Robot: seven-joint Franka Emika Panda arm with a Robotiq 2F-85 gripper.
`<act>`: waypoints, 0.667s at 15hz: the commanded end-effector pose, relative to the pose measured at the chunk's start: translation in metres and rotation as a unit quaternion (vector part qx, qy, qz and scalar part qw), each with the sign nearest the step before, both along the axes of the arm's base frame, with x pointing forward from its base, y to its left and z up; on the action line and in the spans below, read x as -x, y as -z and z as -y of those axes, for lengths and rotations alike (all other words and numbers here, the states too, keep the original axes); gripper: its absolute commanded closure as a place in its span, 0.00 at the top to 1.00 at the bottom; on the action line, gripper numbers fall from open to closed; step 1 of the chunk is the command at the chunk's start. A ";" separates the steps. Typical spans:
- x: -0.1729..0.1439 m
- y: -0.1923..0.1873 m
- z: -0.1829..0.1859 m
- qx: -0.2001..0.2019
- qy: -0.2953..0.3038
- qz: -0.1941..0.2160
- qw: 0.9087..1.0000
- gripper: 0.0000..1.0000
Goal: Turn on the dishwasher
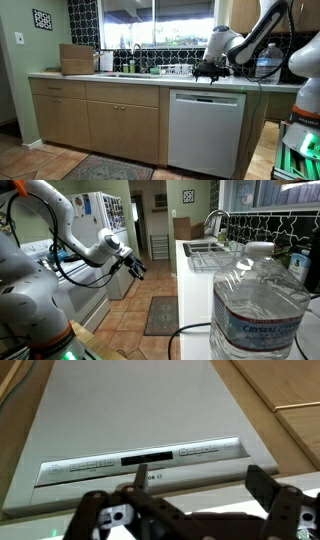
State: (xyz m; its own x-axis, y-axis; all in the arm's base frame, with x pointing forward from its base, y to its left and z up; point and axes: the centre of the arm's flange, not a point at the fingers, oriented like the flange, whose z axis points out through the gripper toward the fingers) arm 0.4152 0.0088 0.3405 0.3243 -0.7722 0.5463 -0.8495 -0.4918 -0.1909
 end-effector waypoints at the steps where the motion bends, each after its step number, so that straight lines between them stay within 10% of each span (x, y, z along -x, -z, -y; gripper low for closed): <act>1: 0.000 0.000 0.000 0.000 0.000 0.000 1.000 1.00; 10: -0.028 0.023 -0.009 0.035 -0.017 -0.001 0.999 1.00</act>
State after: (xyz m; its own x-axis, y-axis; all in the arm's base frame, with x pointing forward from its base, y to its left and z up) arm 0.4230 0.0173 0.3417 0.3443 -0.7387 0.5794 -0.8323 -0.5258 -0.1758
